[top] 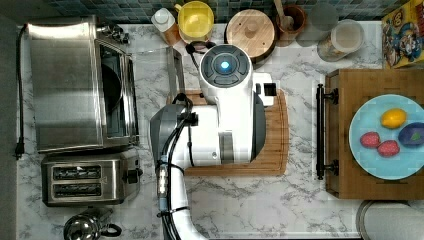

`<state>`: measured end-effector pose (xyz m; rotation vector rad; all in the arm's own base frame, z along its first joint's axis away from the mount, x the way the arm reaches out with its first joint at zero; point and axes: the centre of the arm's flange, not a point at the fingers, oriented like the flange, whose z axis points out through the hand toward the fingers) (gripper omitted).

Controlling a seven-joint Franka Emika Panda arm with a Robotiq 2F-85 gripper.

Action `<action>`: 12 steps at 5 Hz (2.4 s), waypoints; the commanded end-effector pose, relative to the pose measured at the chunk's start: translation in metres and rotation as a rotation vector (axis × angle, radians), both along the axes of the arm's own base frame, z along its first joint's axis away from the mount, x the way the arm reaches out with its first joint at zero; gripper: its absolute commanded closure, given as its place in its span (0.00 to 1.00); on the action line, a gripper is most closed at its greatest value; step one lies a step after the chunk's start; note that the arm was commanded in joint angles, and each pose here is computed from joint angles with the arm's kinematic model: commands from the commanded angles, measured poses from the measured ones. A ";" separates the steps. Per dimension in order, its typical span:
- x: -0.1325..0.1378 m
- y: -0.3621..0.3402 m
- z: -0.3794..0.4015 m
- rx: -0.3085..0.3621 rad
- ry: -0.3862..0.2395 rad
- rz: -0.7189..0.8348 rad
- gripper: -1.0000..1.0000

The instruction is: Close the oven.

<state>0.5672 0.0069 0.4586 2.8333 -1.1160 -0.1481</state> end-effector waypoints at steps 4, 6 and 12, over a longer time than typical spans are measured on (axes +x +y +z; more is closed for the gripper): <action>0.028 -0.049 -0.059 0.397 -0.213 0.431 1.00; 0.034 -0.052 -0.089 0.549 -0.335 0.596 1.00; 0.066 -0.034 -0.210 0.861 -0.488 0.743 1.00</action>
